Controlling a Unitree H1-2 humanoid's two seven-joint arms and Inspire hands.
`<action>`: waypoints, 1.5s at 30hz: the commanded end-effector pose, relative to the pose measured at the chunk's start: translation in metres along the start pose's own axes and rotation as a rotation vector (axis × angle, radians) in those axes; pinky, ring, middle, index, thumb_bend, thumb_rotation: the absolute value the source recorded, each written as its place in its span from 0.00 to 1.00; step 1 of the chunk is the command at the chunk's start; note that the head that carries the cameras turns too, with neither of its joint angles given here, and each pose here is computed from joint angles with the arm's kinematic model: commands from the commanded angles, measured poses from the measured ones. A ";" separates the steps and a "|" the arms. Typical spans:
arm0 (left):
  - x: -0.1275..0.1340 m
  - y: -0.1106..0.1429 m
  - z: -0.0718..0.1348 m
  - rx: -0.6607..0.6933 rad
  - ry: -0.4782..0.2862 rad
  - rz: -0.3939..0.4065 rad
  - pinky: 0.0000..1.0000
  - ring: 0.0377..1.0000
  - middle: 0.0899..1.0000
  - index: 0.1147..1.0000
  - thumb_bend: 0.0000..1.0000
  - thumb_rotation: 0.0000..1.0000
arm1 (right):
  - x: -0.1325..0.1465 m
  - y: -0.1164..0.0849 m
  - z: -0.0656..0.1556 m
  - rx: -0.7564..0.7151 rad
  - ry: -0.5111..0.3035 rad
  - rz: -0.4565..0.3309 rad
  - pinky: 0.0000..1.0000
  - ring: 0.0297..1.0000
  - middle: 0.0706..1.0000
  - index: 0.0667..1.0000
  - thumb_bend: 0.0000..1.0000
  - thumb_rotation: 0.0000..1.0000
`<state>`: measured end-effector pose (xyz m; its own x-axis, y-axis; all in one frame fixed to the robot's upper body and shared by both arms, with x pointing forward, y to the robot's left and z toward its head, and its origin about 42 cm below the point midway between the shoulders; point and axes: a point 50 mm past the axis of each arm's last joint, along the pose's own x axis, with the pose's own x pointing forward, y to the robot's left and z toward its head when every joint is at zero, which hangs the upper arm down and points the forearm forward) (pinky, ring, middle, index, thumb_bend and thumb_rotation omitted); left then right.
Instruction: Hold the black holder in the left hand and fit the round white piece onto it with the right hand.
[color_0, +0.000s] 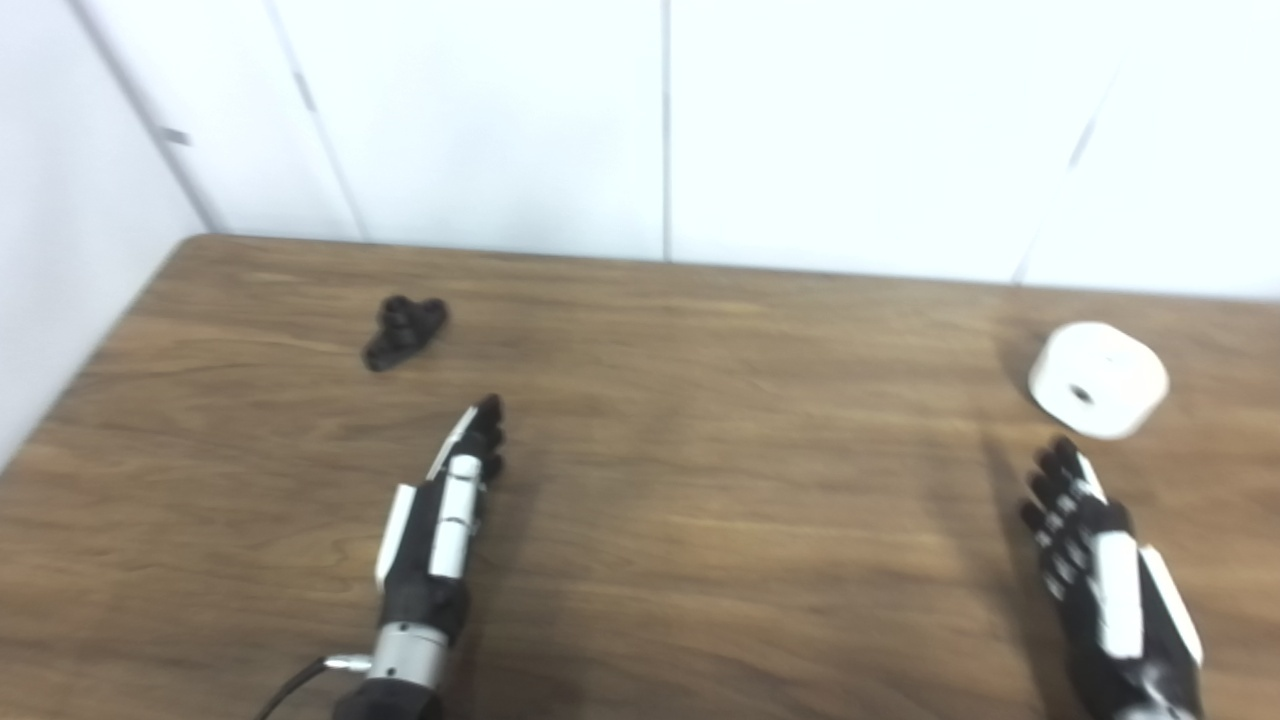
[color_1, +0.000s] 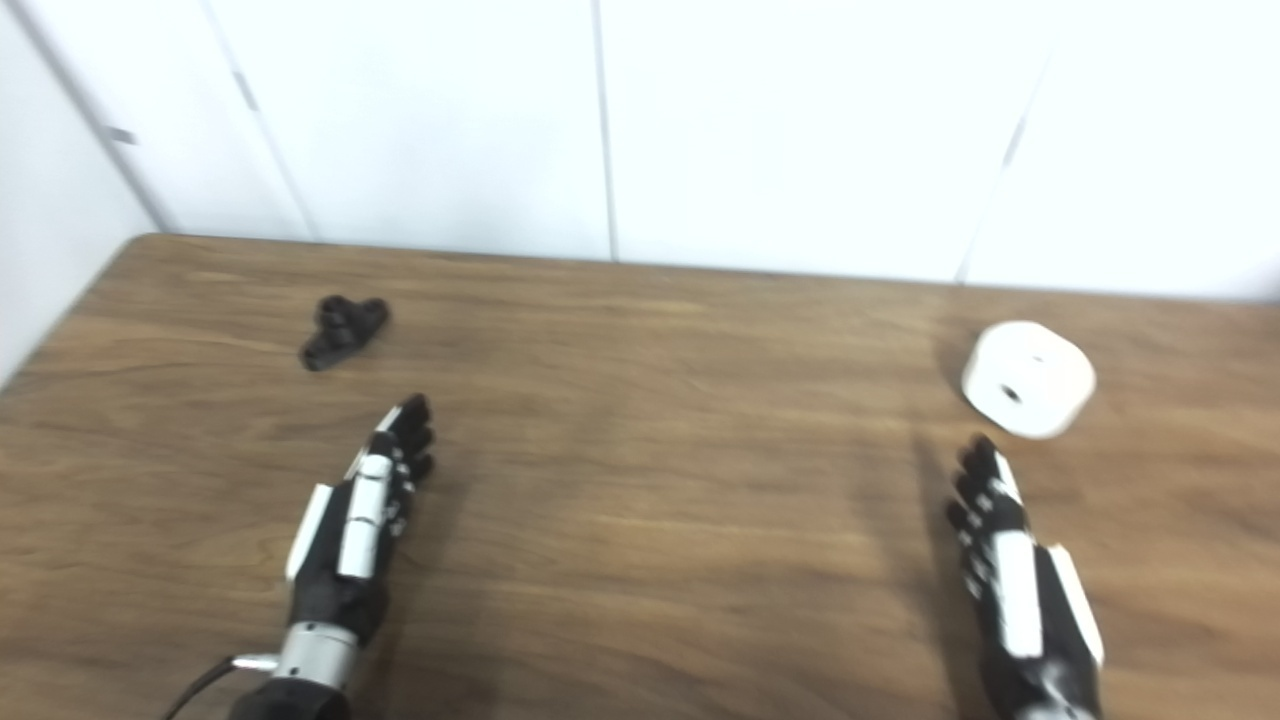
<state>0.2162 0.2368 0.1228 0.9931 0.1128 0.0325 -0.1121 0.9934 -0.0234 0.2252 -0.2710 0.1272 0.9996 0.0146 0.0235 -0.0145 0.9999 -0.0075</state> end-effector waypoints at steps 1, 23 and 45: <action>-0.019 -0.005 -0.008 -0.006 0.015 0.021 0.97 0.97 0.95 0.93 0.43 0.93 | -0.017 -0.013 -0.008 -0.033 0.030 0.007 1.00 1.00 1.00 1.00 0.64 1.00; -0.014 -0.022 -0.025 0.017 0.014 0.007 0.98 0.98 0.98 0.96 0.42 0.97 | -0.008 -0.026 -0.026 -0.009 0.036 0.032 1.00 1.00 1.00 1.00 0.59 1.00; 0.005 0.006 0.047 0.341 -0.121 0.038 0.90 0.92 0.94 0.94 0.50 0.45 | -0.006 -0.027 -0.026 -0.034 0.048 0.018 1.00 1.00 1.00 1.00 0.61 1.00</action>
<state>0.2193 0.2337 0.1580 0.9855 0.1320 0.1069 -0.1551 0.9559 0.2493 0.2288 -0.2885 0.1130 0.9973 0.0613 0.0393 -0.0606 0.9979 -0.0207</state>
